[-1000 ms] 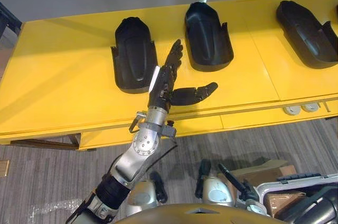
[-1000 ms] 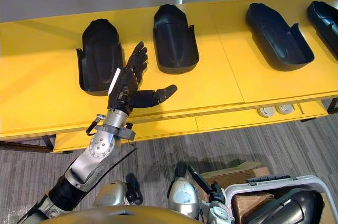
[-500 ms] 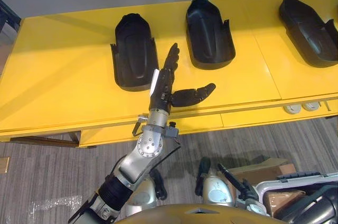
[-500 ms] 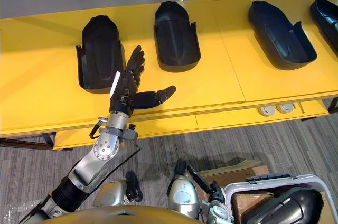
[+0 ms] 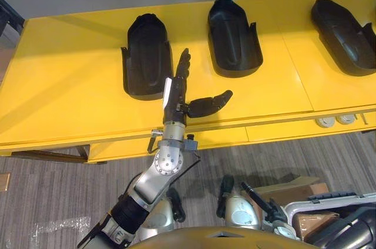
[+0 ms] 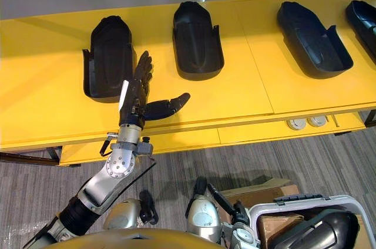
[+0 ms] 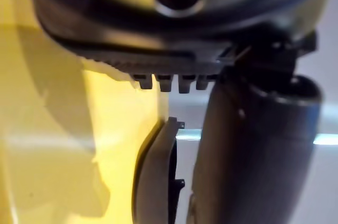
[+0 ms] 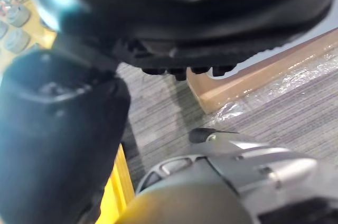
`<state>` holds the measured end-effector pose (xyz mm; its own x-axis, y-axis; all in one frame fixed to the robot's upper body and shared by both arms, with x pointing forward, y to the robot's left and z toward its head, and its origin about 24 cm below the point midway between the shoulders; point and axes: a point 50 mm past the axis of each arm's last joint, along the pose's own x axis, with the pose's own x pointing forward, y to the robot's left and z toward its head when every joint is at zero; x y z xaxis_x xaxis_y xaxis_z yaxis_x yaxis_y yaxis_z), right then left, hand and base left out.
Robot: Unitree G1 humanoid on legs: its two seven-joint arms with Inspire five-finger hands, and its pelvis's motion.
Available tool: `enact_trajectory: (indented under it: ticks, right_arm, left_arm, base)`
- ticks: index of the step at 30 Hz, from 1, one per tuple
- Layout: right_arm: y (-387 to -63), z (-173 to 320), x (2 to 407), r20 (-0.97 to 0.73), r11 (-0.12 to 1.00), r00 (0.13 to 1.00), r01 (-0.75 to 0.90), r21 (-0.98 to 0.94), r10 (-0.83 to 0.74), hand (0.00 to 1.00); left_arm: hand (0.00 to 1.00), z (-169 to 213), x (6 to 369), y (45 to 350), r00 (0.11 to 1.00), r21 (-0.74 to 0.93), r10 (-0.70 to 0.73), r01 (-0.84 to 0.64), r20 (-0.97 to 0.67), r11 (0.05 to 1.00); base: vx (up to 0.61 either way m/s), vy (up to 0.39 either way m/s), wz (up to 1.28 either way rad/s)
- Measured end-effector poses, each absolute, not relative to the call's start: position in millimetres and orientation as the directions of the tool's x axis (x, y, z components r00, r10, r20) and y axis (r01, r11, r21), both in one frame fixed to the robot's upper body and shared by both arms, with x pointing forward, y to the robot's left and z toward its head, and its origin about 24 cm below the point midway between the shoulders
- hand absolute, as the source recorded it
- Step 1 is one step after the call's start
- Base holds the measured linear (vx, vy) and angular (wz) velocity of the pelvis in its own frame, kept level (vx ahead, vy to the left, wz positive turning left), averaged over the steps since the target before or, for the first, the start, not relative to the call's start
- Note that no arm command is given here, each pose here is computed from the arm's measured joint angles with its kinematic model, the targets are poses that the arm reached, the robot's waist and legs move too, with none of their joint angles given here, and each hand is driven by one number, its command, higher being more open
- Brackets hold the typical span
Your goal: Walk over and take three plastic housings, then place them on the shelf
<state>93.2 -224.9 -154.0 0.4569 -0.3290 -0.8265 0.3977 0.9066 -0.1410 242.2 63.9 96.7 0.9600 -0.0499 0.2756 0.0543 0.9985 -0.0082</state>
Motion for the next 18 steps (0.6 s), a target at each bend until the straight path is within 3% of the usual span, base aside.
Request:
enact_trajectory:
  ticks: [7,18]
  right_arm:
    - [-224.9,-154.2,92.7,-0.828,0.907,0.455,0.398,-0.142,-0.329,1.00]
    - [-224.4,-155.4,90.9,-0.833,0.907,0.446,0.396,-0.144,-0.327,1.00]
  left_arm:
    - [1.00,95.3,241.9,64.0,0.962,-0.005,-0.053,0.057,0.268,0.998]
    - [1.00,118.1,222.6,43.8,0.856,-0.067,-0.228,0.290,0.464,0.955]
  base:
    - [0.00,0.000,0.00]
    - [0.00,0.000,0.00]
